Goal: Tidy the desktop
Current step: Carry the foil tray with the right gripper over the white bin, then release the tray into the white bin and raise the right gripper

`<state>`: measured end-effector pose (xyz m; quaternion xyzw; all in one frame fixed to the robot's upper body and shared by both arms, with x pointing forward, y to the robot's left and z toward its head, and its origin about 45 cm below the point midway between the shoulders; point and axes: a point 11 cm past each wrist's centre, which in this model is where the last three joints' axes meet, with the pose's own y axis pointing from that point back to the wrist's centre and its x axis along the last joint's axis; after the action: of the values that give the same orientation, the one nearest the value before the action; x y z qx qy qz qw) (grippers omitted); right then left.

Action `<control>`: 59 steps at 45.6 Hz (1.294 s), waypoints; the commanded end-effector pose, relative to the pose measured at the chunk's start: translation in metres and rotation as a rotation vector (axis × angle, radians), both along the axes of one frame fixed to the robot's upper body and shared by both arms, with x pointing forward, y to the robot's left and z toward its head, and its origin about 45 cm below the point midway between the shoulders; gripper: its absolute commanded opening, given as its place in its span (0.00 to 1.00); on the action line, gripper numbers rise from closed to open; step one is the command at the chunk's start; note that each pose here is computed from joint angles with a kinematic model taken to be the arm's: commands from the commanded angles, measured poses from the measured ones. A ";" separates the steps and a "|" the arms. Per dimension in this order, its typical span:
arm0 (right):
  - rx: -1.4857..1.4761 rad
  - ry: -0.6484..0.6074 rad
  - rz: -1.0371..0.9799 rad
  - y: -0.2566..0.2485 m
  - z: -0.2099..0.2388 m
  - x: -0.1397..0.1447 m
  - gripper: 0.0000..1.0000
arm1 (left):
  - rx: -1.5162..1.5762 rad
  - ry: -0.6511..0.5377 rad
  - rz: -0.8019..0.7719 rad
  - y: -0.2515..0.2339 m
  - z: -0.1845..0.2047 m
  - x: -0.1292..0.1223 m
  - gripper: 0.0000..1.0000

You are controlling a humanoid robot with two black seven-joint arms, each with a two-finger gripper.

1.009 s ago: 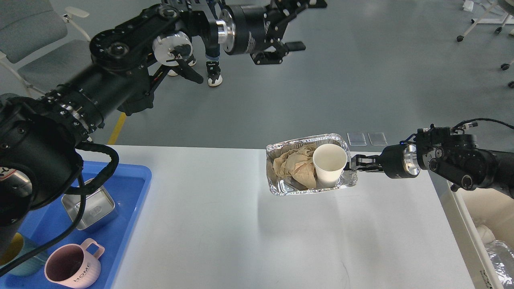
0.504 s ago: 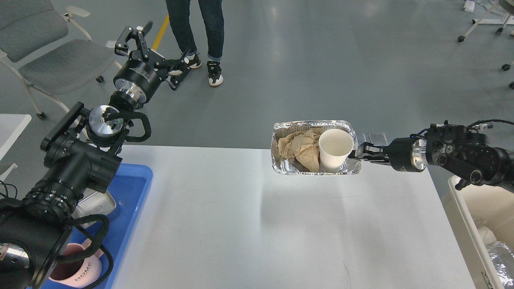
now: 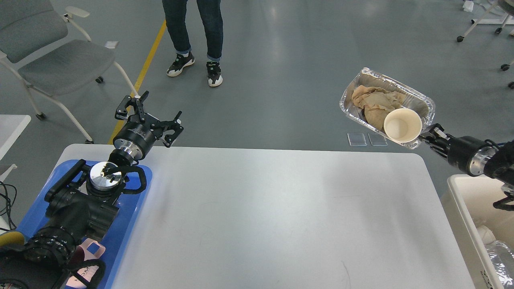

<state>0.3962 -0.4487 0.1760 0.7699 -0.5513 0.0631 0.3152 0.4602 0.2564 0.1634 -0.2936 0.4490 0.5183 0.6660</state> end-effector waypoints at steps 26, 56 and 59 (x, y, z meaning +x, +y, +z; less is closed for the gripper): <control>0.060 0.069 -0.528 -0.119 -0.049 -0.110 0.00 | 0.034 0.030 -0.010 0.000 -0.012 -0.006 0.99; 0.010 0.098 -0.784 -0.169 -0.071 -0.183 0.00 | 0.095 0.021 0.000 0.020 -0.006 -0.005 0.99; 0.002 0.100 -0.799 -0.175 -0.069 -0.189 0.00 | 0.098 0.021 0.001 0.022 -0.006 -0.005 0.99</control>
<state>0.2170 -0.6156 0.1053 0.5087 -0.7860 -0.1001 0.3367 0.4555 0.2740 0.1565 -0.2565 0.4327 0.5408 0.6742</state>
